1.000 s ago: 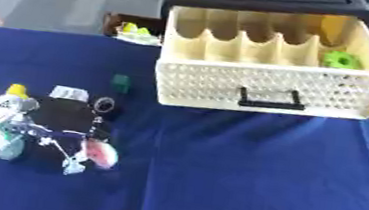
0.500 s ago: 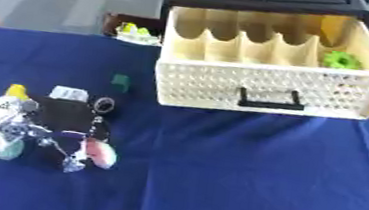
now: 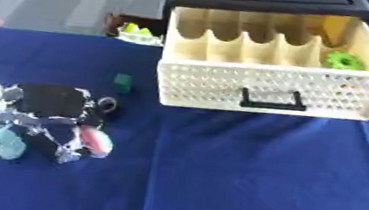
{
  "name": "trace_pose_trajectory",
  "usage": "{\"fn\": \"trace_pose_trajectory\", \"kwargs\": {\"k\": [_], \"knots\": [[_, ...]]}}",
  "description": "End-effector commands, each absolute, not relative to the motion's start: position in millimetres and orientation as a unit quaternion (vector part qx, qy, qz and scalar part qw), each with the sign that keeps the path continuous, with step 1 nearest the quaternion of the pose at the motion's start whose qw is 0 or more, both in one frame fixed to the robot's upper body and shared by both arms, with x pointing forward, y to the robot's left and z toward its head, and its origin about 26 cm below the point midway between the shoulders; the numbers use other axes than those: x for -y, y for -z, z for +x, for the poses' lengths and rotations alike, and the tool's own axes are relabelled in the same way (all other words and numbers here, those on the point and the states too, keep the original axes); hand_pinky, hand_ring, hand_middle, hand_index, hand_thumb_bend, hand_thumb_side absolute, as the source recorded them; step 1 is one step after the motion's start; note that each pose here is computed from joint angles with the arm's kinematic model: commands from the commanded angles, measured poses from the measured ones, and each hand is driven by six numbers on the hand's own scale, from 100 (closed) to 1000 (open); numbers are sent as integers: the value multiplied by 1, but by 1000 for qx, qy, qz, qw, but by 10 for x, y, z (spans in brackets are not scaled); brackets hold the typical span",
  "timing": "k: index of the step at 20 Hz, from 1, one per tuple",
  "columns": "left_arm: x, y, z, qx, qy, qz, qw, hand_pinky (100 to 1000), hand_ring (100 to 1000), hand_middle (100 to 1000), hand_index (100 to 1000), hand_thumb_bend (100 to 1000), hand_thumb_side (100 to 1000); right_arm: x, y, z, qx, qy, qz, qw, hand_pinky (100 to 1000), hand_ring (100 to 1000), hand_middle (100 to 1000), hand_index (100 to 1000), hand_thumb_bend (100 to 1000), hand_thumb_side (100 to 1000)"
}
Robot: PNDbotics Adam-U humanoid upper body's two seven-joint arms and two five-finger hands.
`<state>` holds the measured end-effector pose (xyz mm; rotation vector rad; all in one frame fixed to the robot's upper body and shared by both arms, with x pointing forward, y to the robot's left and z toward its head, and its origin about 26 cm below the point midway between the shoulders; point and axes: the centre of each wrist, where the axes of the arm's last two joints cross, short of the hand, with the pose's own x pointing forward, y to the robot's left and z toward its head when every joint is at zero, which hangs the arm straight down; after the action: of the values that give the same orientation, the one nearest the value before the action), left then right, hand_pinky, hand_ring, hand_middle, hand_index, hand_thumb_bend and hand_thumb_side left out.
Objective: Pick up objects from table and place into drawer.
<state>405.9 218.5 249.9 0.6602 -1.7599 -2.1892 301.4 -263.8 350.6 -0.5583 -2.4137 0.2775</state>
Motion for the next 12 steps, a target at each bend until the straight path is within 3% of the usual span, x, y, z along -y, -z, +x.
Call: {"fn": "trace_pose_trajectory", "kwargs": {"k": [1,12], "knots": [[-2294,-2842,3940,629,729,241,119,100,362,430,555,100,245,2658,-3583,2966,922,-104,-217,305,664,454,387,718,100,1000],[-2325,-3556,3777,732,629,236,111,100,334,402,535,100,252,2653,-3590,2965,922,-103,-217,304,663,454,387,716,100,1000]]}}
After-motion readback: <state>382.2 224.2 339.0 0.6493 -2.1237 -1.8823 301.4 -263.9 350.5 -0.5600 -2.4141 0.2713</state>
